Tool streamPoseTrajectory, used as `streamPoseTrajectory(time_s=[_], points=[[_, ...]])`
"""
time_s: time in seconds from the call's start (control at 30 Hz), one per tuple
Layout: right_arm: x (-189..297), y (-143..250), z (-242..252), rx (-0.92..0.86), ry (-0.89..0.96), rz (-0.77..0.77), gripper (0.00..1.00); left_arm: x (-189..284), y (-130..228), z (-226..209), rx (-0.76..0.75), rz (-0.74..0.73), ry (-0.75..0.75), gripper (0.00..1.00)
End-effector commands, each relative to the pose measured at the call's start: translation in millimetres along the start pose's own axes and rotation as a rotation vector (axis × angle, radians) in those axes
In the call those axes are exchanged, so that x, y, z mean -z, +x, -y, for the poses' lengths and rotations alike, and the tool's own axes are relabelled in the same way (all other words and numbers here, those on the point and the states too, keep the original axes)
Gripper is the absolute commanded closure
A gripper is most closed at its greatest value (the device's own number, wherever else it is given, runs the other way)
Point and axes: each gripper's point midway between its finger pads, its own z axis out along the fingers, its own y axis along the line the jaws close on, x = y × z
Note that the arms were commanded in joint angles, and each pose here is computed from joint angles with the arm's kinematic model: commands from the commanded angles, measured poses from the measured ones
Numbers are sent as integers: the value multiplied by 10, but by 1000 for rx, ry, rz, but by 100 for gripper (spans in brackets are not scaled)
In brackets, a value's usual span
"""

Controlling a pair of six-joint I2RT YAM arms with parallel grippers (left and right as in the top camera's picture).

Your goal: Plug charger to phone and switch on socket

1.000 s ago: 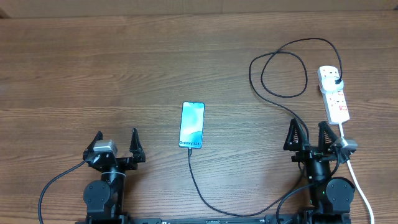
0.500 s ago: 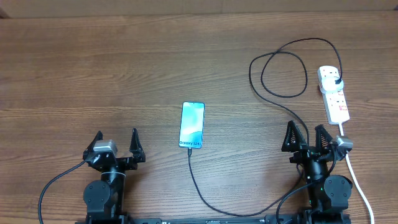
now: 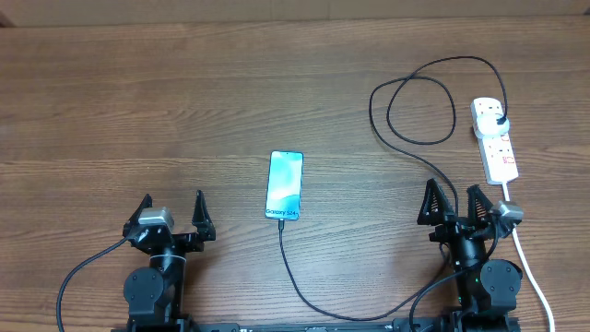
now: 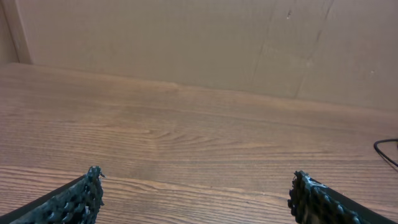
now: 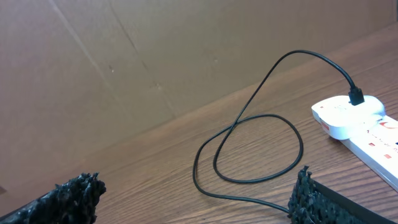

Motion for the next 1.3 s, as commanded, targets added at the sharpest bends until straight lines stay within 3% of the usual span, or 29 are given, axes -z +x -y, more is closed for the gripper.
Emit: streamPoseTrajectory(time_s=[0.0, 0.27, 0.63, 1.27], points=[[-6, 27, 29, 3, 11, 0, 0, 2, 7, 30, -27, 2, 16, 1], [-4, 15, 44, 6, 19, 6, 0, 2, 7, 30, -27, 2, 16, 0], [3, 0, 17, 347, 7, 12, 0, 2, 7, 30, -27, 2, 16, 0], [2, 8, -19, 371, -10, 12, 0, 2, 7, 30, -27, 2, 16, 0]])
